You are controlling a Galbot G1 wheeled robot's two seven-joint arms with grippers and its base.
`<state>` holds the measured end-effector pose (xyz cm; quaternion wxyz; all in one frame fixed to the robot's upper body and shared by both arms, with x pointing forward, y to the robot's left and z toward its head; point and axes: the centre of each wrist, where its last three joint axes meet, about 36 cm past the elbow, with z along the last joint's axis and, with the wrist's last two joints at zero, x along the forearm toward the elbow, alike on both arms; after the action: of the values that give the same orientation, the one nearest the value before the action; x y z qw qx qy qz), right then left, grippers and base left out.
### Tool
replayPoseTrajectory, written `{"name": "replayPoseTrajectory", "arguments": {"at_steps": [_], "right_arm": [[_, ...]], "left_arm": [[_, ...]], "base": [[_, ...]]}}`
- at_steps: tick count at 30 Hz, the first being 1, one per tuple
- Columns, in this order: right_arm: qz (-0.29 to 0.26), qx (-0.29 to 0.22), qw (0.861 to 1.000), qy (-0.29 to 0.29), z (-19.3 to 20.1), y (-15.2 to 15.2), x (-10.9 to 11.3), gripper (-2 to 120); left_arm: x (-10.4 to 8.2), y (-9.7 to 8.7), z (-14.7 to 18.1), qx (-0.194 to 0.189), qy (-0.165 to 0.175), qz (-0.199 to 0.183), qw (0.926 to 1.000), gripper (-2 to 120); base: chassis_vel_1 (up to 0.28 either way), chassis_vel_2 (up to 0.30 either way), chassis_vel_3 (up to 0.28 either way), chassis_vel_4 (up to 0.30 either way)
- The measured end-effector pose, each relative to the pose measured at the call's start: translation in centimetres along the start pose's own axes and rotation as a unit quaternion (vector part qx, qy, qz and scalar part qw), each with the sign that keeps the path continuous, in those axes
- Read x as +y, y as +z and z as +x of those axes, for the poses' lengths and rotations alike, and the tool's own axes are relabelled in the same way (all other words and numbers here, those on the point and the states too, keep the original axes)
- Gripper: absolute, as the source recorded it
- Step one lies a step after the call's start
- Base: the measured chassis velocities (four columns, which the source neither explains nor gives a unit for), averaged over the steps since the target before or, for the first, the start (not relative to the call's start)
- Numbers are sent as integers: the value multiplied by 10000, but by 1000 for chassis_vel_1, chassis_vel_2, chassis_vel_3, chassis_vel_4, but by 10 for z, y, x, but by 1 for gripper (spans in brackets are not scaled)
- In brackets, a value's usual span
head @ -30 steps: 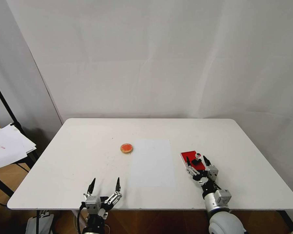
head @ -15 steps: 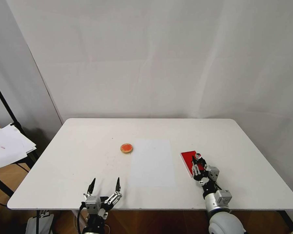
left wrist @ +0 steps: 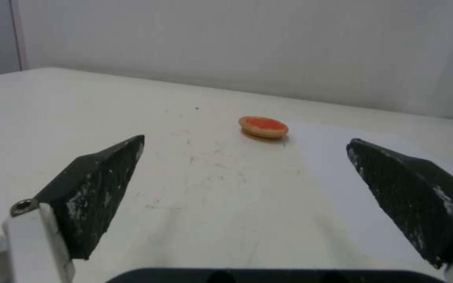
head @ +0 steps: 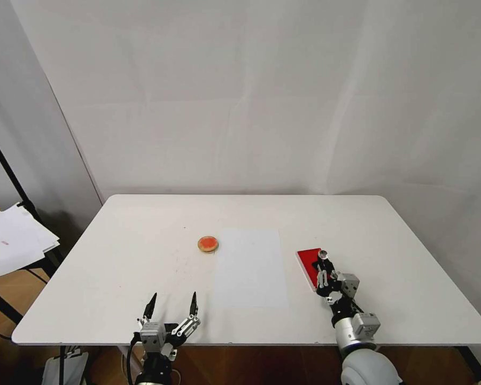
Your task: Pick up the stamp from the ink pad and place it onto another ink pad.
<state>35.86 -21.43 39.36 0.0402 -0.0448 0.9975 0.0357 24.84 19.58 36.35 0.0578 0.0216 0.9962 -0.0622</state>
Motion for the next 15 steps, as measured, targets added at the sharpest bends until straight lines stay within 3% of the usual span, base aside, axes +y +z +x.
{"name": "replayPoseTrajectory", "arguments": {"at_steps": [4, 15], "right_arm": [[-191, 108, 9984, -525, 9, -22, 23, 7], [-160, 769, 9885, -1295, 13, -17, 49, 7]], "left_arm": [[0, 0, 0, 0, 0, 0, 10000, 102], [0, 0, 0, 0, 0, 0, 10000, 102]], "base": [[0, 0, 0, 0], [0, 0, 0, 0]]}}
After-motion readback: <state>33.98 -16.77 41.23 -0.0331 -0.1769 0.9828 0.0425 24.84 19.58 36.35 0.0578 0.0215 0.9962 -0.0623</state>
